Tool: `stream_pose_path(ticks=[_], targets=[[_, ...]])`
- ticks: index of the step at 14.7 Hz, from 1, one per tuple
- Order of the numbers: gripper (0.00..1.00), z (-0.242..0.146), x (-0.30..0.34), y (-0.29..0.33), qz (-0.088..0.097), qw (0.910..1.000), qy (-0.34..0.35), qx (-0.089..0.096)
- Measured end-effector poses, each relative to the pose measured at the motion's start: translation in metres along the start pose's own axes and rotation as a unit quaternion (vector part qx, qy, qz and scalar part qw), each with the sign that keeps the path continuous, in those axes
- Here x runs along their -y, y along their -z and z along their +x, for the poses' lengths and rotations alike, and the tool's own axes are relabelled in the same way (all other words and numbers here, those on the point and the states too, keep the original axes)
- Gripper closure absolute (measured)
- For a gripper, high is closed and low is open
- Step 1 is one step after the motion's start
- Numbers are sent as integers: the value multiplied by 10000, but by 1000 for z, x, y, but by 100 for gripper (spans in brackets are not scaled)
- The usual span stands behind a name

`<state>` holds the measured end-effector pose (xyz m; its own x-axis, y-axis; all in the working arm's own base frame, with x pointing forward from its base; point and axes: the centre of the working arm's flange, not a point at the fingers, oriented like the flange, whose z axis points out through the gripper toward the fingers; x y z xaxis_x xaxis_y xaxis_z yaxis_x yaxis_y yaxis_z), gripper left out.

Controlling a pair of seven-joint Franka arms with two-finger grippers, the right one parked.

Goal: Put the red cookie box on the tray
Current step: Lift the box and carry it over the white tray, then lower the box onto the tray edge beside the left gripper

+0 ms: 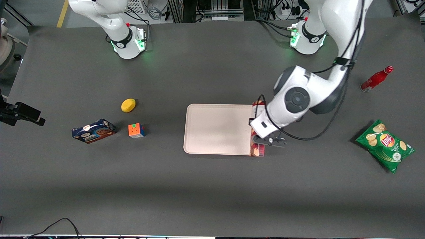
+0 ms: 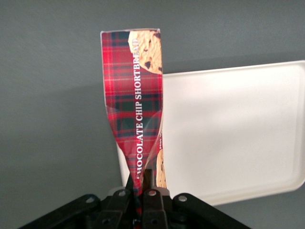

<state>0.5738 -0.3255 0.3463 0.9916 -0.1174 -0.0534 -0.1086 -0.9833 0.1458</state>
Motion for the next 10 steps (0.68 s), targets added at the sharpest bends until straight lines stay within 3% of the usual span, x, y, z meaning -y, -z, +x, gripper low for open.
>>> stream_pose_path(ticks=[3, 7, 10], targets=[[94, -44, -18, -53, 32, 9989, 252, -392], [94, -73, -16, -83, 180, 9984, 257, -465], [94, -75, -13, -87, 23, 9969, 360, -706]])
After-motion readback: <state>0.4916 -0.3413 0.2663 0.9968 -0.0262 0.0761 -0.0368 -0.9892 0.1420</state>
